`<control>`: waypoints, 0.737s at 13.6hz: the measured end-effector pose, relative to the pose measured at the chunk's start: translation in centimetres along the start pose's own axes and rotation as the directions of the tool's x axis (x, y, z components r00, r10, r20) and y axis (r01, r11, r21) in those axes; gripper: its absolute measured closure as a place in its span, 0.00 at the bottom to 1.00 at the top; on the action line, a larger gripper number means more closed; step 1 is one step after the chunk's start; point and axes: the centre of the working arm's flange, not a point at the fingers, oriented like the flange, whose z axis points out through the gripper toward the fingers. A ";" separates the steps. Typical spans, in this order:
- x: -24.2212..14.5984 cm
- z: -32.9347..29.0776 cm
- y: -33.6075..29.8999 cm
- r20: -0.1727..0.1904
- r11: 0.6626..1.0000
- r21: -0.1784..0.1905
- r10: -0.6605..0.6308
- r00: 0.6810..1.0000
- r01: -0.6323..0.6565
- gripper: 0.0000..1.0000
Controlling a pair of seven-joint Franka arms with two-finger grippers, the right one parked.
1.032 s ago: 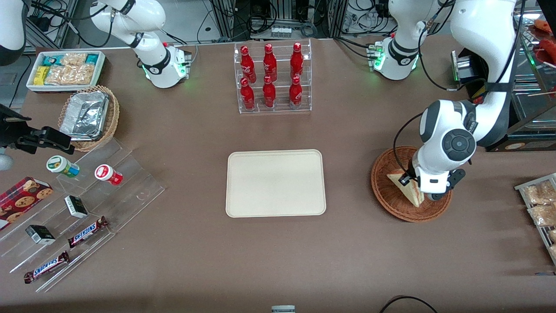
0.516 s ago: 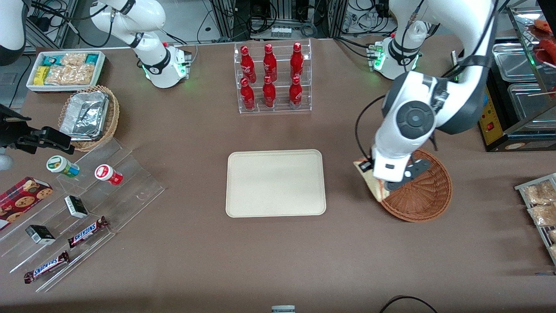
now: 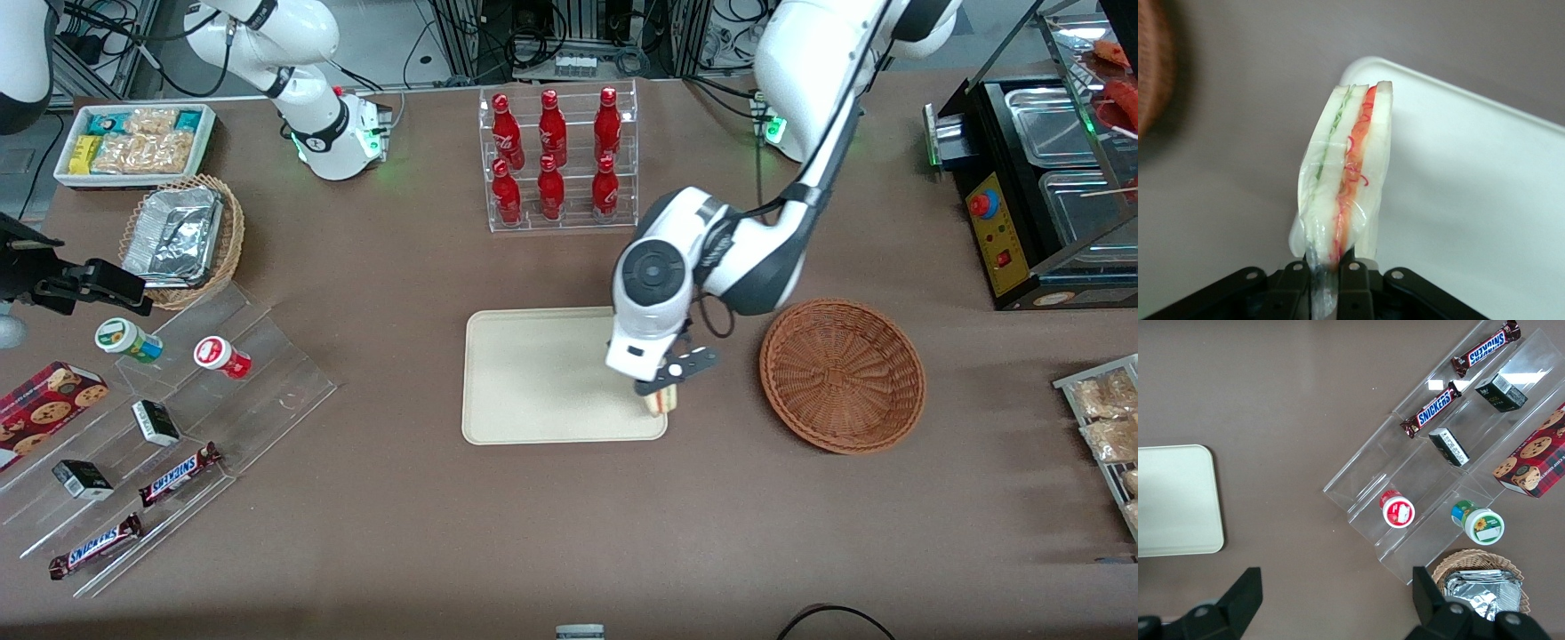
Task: Place sandwich from basket to tray
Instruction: 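Lift the sandwich and carry it with the left gripper over the tray, then lower the sandwich onto the cream tray with the left gripper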
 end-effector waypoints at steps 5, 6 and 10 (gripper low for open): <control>-6.6 2.7 5.5 -0.046 0.992 -0.034 0.120 0.992 -0.122 0.86; -7.6 4.1 6.2 -0.054 0.989 -0.016 0.144 0.988 -0.145 0.86; -8.3 8.0 7.2 -0.053 0.981 0.031 0.191 0.980 -0.189 0.86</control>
